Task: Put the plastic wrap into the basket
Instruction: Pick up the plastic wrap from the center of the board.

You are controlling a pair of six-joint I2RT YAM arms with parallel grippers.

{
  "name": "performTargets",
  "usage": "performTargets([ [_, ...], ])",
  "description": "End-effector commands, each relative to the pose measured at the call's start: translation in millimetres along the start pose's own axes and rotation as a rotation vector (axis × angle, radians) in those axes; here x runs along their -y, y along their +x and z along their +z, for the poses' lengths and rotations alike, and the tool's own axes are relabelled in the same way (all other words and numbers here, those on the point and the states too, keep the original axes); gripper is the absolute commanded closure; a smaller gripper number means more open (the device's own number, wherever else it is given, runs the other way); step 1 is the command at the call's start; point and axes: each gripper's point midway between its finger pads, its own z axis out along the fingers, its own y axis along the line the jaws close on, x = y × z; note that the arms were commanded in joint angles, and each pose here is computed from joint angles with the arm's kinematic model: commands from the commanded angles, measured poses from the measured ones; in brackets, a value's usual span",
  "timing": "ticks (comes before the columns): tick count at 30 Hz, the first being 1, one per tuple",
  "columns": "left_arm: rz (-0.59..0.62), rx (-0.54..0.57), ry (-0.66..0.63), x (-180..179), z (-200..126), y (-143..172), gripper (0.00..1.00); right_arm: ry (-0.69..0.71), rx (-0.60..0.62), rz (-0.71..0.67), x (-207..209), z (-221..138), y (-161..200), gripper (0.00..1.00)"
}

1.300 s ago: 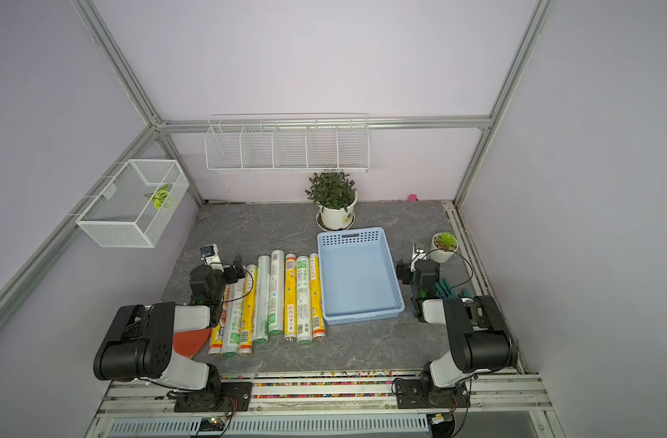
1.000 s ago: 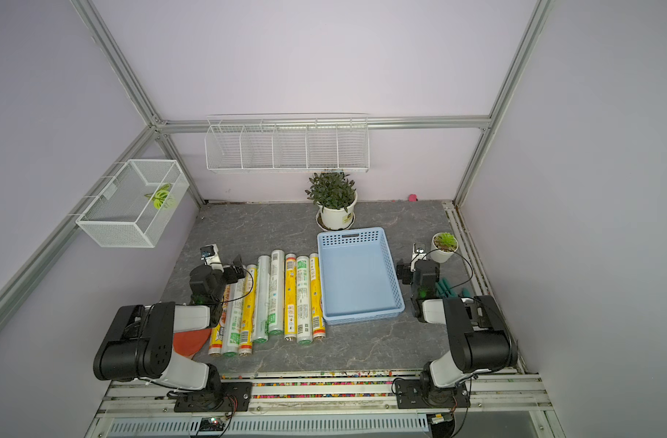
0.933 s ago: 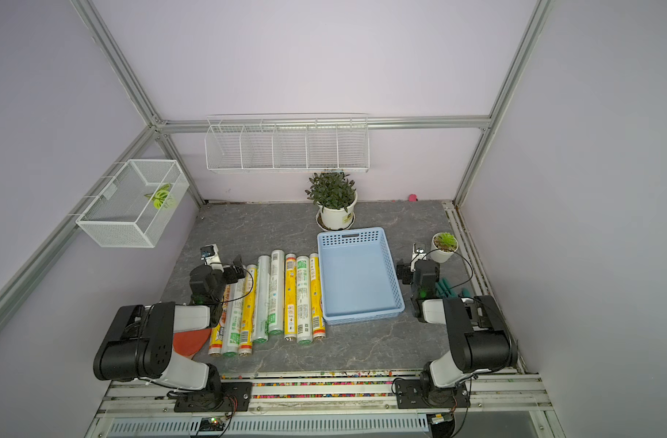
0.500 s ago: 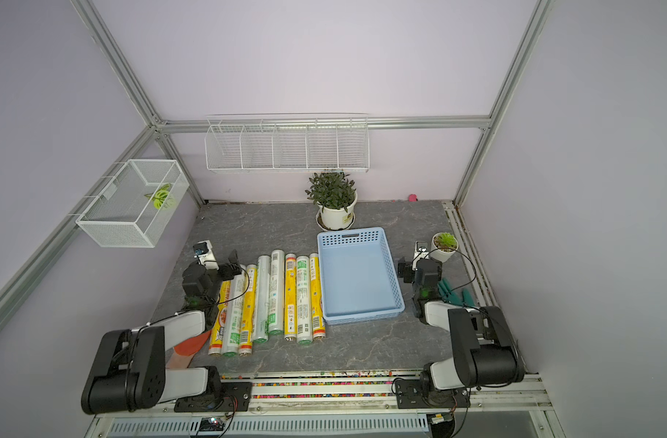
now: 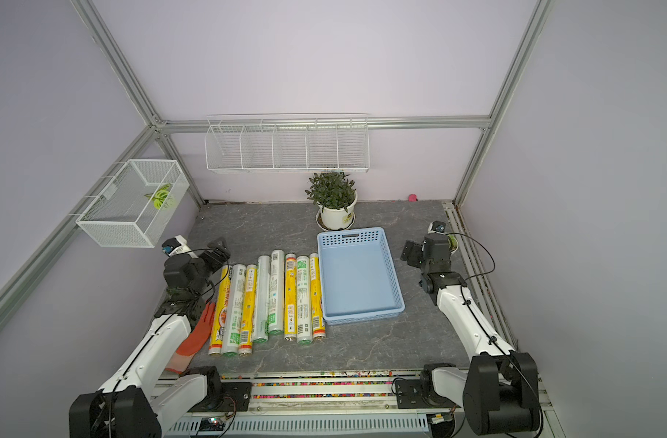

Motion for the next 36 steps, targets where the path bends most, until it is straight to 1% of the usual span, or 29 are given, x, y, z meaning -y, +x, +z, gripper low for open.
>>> performTargets([
  [1, -0.087, -0.293, 0.217, 45, 1, 47, 0.06, -0.234, -0.209, 0.052, -39, -9, 40, 0.05],
  [2, -0.082, -0.343, 0.219, 51, 2, 55, 0.07, -0.259, -0.227, 0.070, -43, -9, 42, 0.06],
  [5, 0.025, -0.473, 0.211, 75, 2, 87, 0.09, -0.321, -0.265, 0.108, -55, -10, 46, 0.10],
  [8, 0.090, -0.572, 0.206, 93, -1, 117, 0.12, -0.335, -0.301, 0.107, -61, -10, 51, 0.11],
  [11, 0.123, -0.676, 0.163, 103, -4, 145, 0.20, -0.322, -0.344, 0.094, -65, -10, 55, 0.14],
  [14, 0.151, -0.772, 0.130, 113, -9, 173, 0.24, -0.310, -0.380, 0.079, -72, -11, 61, 0.17],
  [16, 0.154, -0.824, 0.097, 116, -12, 189, 0.29, -0.312, -0.406, 0.062, -81, -10, 67, 0.19],
  [19, 0.149, -0.903, 0.068, 120, -16, 210, 0.37, -0.267, -0.452, 0.029, -85, -10, 74, 0.20],
  [22, 0.164, -0.957, 0.073, 132, -21, 226, 0.41, -0.239, -0.472, -0.003, -89, -9, 81, 0.22],
  [24, 0.168, -0.985, 0.090, 142, -24, 237, 0.44, -0.268, -0.474, -0.011, -98, -10, 86, 0.23],
  [27, 0.155, -1.040, 0.104, 153, -25, 254, 0.45, -0.312, -0.482, -0.013, -113, -14, 90, 0.25],
  [32, 0.164, -1.075, 0.025, 147, -17, 277, 0.50, -0.350, -0.491, -0.031, -129, -16, 97, 0.25],
  [36, 0.173, -1.071, -0.055, 137, -10, 286, 0.50, -0.342, -0.515, -0.033, -133, -13, 103, 0.25],
])
